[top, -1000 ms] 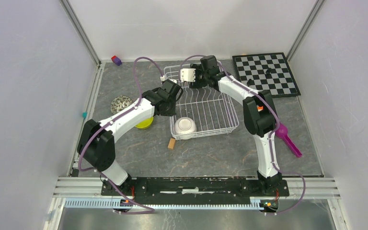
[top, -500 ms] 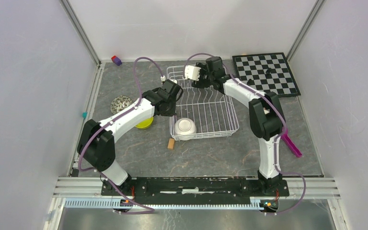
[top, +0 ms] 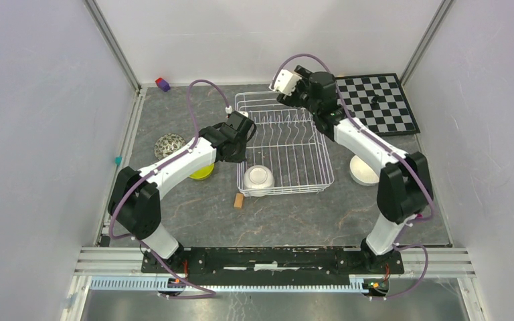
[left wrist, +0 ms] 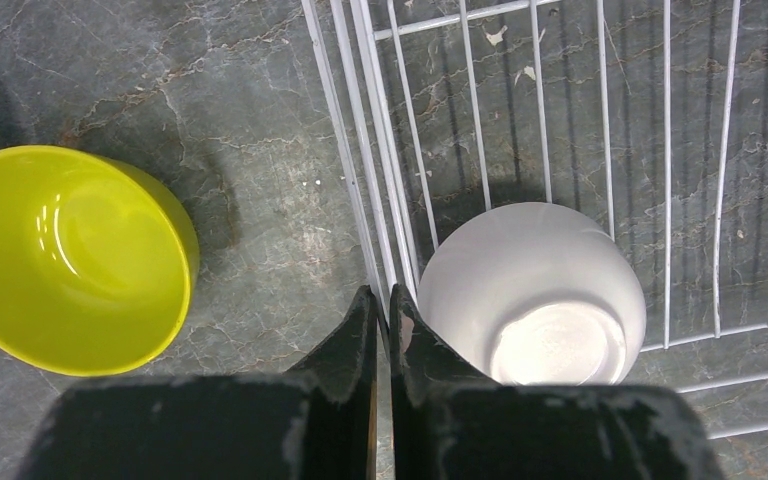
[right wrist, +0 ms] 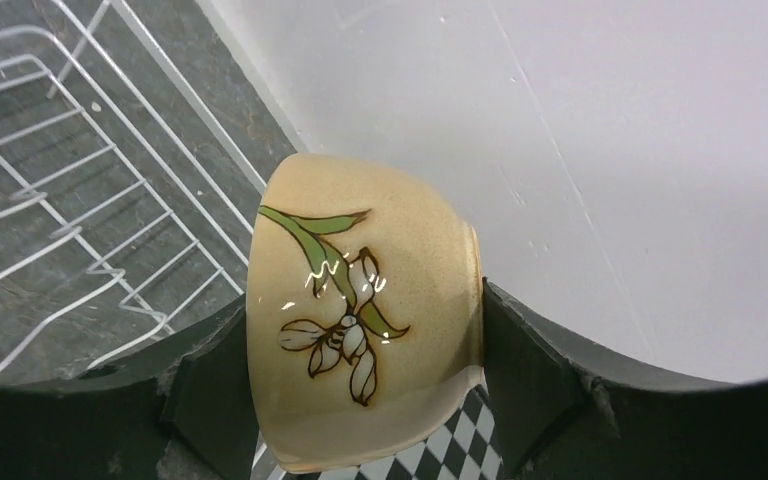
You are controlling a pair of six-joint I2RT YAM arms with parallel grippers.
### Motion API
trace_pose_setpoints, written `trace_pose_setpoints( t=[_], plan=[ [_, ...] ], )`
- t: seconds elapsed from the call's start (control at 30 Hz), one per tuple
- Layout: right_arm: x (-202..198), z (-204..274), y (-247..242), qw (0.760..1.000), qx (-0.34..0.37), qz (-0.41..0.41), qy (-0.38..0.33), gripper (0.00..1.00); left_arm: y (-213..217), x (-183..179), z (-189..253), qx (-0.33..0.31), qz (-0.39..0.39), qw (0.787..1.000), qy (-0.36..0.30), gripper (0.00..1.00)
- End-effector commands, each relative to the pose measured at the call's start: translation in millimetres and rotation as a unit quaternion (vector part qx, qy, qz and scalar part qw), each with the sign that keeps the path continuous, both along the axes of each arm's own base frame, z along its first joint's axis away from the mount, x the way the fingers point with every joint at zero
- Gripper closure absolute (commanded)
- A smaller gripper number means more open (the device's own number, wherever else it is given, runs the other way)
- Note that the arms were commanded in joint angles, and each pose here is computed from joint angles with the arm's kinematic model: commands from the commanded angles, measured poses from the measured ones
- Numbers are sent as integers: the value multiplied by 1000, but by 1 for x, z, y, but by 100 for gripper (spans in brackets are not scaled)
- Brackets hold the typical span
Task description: Unload the bowls from the dish rack
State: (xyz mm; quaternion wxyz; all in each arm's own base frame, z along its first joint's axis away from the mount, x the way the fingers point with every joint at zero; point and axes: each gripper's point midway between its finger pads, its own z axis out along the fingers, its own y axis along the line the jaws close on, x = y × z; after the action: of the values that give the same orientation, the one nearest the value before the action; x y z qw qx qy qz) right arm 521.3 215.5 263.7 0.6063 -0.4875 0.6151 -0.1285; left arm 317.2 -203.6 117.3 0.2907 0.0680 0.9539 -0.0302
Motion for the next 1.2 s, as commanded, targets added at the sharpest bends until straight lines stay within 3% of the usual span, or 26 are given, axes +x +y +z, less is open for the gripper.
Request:
trace_pose_setpoints(
  t=[0.0,0.17,0.4,0.57,0.7,0.87,0.9,1.03,1.17],
  plan=[
    [-25,82,-24,987,128,-55,-79,100,-3,-6,15,3,-39,999,-16,94],
    [-59,83,-70,958,228,-163,-59,100,-2,-7,18,1,-37,999,-19,94],
    [-118,64,-137,906,315,-281,-35,100,4,-5,18,5,-6,1000,-22,94],
    [-150,40,-160,887,352,-300,-11,100,18,0,22,30,30,998,-36,96],
    [-150,20,-156,886,353,-300,28,100,15,-1,20,24,26,999,-29,96],
    [-162,-16,-159,863,374,-330,75,100,23,1,25,35,42,998,-44,96],
    [-165,-24,-159,857,385,-333,83,98,24,2,26,35,46,997,-46,96],
    [-178,-47,-161,843,398,-346,104,58,29,3,28,43,60,996,-51,96],
    [-181,-61,-170,835,397,-364,108,50,31,4,31,46,67,995,-57,95]
  ],
)
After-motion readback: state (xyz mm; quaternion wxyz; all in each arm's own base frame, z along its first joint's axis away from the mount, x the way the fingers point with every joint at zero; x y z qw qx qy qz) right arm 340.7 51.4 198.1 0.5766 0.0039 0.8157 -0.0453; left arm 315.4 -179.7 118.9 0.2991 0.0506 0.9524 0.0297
